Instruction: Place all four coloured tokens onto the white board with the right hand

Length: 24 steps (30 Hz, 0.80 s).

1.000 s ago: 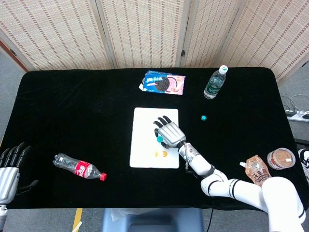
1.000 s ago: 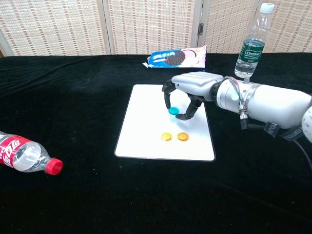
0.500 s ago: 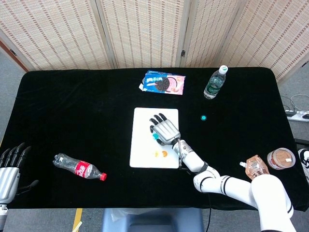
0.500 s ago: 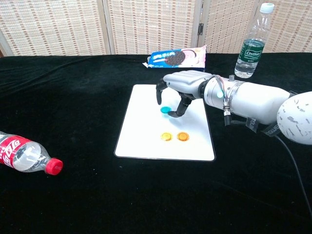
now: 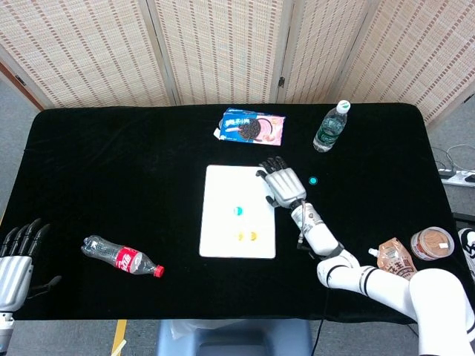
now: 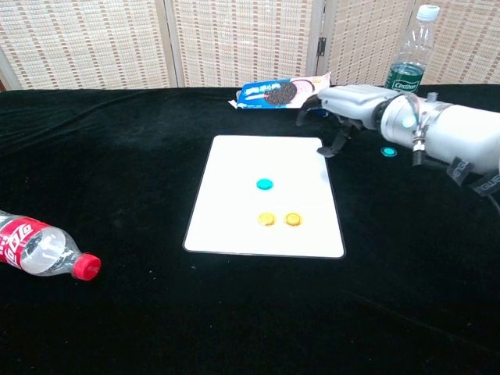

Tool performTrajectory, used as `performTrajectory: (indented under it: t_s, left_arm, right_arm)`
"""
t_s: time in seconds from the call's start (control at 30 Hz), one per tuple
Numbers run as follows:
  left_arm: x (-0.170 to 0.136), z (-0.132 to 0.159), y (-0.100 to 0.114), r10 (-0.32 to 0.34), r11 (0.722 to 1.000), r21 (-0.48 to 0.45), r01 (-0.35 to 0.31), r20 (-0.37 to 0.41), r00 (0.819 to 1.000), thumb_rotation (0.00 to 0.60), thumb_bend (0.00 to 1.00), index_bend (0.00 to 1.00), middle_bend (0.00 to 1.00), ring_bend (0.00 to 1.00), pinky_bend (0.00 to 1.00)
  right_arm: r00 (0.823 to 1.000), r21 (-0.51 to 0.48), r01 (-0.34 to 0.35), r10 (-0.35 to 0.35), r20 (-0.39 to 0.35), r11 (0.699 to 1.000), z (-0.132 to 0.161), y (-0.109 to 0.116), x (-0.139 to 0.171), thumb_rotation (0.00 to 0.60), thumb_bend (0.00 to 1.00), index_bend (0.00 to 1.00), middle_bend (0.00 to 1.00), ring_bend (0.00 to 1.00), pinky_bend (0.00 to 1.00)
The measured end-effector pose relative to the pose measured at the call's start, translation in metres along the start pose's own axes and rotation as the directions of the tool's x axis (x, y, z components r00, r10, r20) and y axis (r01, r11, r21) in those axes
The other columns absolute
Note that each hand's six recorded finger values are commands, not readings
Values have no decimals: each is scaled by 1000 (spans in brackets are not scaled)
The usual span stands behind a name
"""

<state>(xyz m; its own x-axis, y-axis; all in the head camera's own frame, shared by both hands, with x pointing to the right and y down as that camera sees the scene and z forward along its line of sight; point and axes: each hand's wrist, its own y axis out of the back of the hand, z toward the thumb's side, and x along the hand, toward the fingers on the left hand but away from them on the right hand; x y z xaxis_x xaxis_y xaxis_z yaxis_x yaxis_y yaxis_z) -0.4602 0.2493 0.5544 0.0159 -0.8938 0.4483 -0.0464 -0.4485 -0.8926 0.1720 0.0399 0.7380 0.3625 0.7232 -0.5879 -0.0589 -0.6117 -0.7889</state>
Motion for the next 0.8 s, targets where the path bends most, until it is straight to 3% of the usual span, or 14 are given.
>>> performTrajectory:
  t_s: [0.1,0.3,0.5,0.8]
  left_arm:
    - [0,2,-2,-6,1000,-1,6,6,1000,600,72,0,0,0,0]
    - [2,3,-2,-8,1000,-2,8,7,1000,600,71,0,0,0,0]
    - [2,1,-5,-22,1000,-5,22,1,1000,600,71,0,0,0,0]
    - [4,1,-7,-33,999,-6,33,2,999,600,71,0,0,0,0]
  right_arm:
    - [996,-3,9,-8,84,1000,-34,4,2,600,413,315,135,17,0]
    - [982,13,-4,1,188,1000,-75,4,3,600,413,325,135,18,0]
    - [966,16,-45,39,255,999,-98,-9,0,600,412,351,137,18,0]
    - [951,9,-91,84,298,996,-111,-29,-2,600,412,381,138,19,0]
